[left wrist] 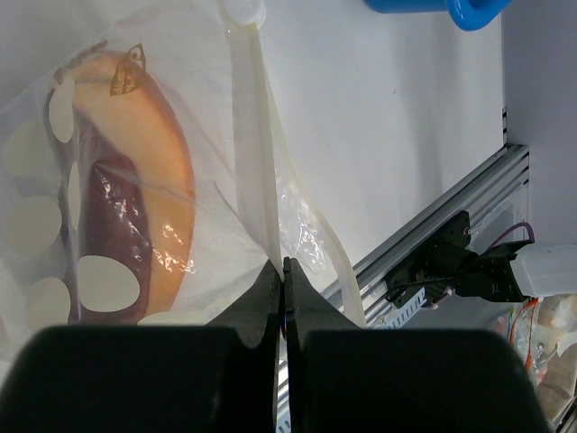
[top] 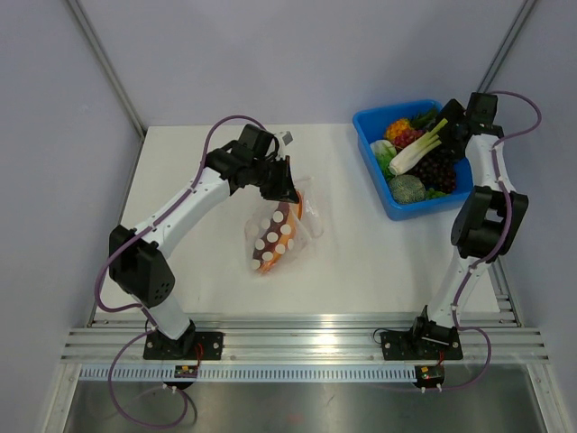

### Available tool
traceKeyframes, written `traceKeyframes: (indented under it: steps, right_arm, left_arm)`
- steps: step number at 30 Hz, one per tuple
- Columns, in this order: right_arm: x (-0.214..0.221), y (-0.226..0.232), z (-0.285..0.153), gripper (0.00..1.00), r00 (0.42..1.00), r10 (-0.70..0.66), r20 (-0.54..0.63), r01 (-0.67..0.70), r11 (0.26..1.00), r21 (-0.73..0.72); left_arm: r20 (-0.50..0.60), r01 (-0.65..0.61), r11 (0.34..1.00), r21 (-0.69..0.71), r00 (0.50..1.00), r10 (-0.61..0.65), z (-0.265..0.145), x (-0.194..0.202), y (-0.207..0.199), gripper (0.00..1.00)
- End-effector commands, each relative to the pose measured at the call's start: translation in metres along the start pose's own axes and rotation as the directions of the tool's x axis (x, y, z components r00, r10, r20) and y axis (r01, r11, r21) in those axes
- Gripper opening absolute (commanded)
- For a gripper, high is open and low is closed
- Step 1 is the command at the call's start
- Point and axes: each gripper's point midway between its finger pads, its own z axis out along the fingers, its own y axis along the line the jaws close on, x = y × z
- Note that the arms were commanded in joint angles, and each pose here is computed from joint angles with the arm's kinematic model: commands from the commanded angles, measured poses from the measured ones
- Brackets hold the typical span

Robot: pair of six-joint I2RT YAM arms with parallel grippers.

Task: Place the food in the zip-top bag and seal the zipper
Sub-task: Adjust the fake vegetable in the bin, then pick up the fake vegetable from the bin.

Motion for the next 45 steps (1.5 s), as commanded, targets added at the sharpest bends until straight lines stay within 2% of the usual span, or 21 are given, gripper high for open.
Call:
traceKeyframes:
  steps: [1, 6, 14, 18, 22, 23, 25, 26, 29, 30, 38, 39, 45]
  right_arm:
    - [-0.025, 0.012, 0.003, 1.0, 0.999, 0.001, 0.038, 0.0, 1.0, -0.026]
    - [-0.025, 0.008, 0.029, 1.0, 0.999, 0.046, 0.01, -0.046, 0.999, -0.022]
    - [-0.026, 0.008, 0.04, 0.99, 0.997, 0.08, -0.006, -0.081, 0.996, -0.029]
    - [-0.022, 0.004, 0.051, 0.93, 0.997, 0.078, -0.028, -0.078, 0.997, -0.017]
    - [-0.026, 0.001, 0.052, 0.72, 0.993, 0.12, -0.014, -0.12, 0.993, -0.018]
    - [-0.028, 0.003, 0.049, 0.59, 0.992, 0.128, -0.005, -0.128, 0.991, -0.042]
    - [-0.032, 0.007, 0.043, 0.45, 0.991, 0.132, 0.013, -0.131, 0.99, -0.06]
    - [-0.032, 0.009, 0.041, 0.32, 0.991, 0.13, 0.021, -0.128, 0.989, -0.072]
    - [-0.042, 0.015, 0.02, 0.14, 0.989, 0.138, 0.06, -0.132, 0.986, -0.098]
    - [-0.051, 0.022, 0.003, 0.02, 0.986, 0.143, 0.088, -0.131, 0.983, -0.128]
    - [-0.084, 0.058, -0.083, 0.0, 0.959, 0.15, 0.241, -0.082, 0.959, -0.27]
    - [-0.093, 0.067, -0.104, 0.0, 0.95, 0.147, 0.276, -0.062, 0.954, -0.294]
    - [-0.099, 0.092, -0.17, 0.0, 0.937, 0.074, 0.342, 0.058, 0.931, -0.361]
  left_arm:
    - [0.066, -0.044, 0.997, 0.056, 0.997, 0.04, -0.012, -0.016, -0.02, 0.0]
    - [0.067, -0.041, 0.998, 0.05, 0.997, 0.038, -0.014, -0.015, -0.019, 0.0]
    - [0.077, -0.039, 0.998, 0.056, 0.996, 0.035, -0.015, -0.02, -0.023, 0.0]
    - [0.078, -0.038, 0.998, 0.051, 0.996, 0.034, -0.016, -0.02, -0.022, 0.0]
    - [0.073, -0.041, 0.998, 0.052, 0.997, 0.037, -0.017, -0.018, -0.022, 0.0]
    - [0.075, -0.043, 0.998, 0.051, 0.996, 0.039, -0.018, -0.018, -0.022, 0.0]
    - [0.078, -0.045, 0.998, 0.042, 0.996, 0.041, -0.02, -0.018, -0.021, 0.0]
    - [0.079, -0.048, 0.998, 0.04, 0.996, 0.044, -0.019, -0.019, -0.021, 0.0]
    - [0.072, -0.052, 0.998, 0.038, 0.996, 0.049, -0.018, -0.019, -0.02, 0.0]
    - [0.075, -0.073, 0.997, 0.039, 0.995, 0.07, -0.019, -0.02, -0.021, 0.0]
    - [0.059, -0.119, 0.992, 0.045, 0.991, 0.116, -0.022, -0.028, -0.027, 0.0]
    - [0.056, -0.116, 0.992, 0.054, 0.992, 0.113, -0.021, -0.028, -0.029, 0.0]
    - [0.049, -0.104, 0.99, 0.095, 0.994, 0.1, -0.016, -0.03, -0.036, 0.0]
